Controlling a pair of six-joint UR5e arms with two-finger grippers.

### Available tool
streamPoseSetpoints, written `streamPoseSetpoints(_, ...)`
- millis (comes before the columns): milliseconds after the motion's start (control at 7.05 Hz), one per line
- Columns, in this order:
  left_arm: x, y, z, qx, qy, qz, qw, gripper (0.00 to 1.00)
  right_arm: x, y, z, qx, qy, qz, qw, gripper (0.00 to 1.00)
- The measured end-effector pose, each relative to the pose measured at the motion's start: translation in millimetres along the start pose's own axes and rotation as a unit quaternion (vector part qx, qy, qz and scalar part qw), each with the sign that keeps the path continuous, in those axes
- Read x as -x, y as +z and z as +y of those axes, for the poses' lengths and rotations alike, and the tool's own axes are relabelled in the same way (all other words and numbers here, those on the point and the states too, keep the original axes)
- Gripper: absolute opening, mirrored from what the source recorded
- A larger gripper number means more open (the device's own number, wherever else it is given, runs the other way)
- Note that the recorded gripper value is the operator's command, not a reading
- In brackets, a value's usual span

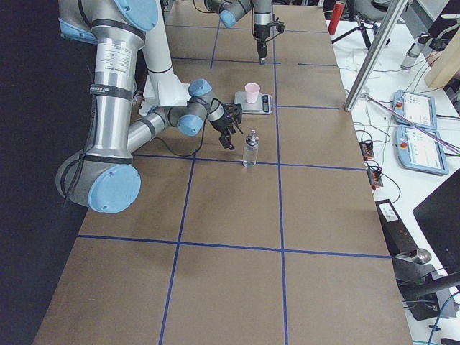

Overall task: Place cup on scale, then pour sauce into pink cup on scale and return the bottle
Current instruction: 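Raise the left gripper away from the cup while the right gripper approaches the glass bottle, then close the right gripper around the glass sauce bottle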

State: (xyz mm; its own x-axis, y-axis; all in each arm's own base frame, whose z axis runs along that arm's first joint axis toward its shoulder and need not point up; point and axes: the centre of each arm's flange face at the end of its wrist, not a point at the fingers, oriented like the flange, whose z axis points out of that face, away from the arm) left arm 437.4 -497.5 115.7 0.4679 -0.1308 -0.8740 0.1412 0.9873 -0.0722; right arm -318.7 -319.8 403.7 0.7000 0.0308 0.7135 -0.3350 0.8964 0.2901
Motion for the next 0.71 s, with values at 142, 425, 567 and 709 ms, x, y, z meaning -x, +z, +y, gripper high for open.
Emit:
streamPoseSetpoints(142, 3.4, 0.2, -2.4, -0.001, -0.001, -0.002, 1.0, 0.53, 0.0, 2.9, -0.2, -0.028, 0.0, 0.01, 0.9996, 1.0)
streamPoseSetpoints(425, 17.9, 3.4, -9.4, -0.006, -0.003, -0.008, 0.9999, 0.54, 5.6, 7.8, 8.1, -0.089, 0.012, 0.024, 0.9957, 1.0)
streamPoseSetpoints(567, 27.9, 4.6, -15.2, -0.009, 0.002, -0.014, 0.9999, 0.54, 8.7, 12.0, 16.3, -0.115, 0.015, 0.029, 0.9928, 1.0)
streamPoseSetpoints(709, 35.2, 4.7, -20.4, -0.014, 0.007, -0.018, 0.9997, 0.54, 9.2, 17.8, 23.3, -0.137, 0.012, 0.036, 0.9898, 1.0)
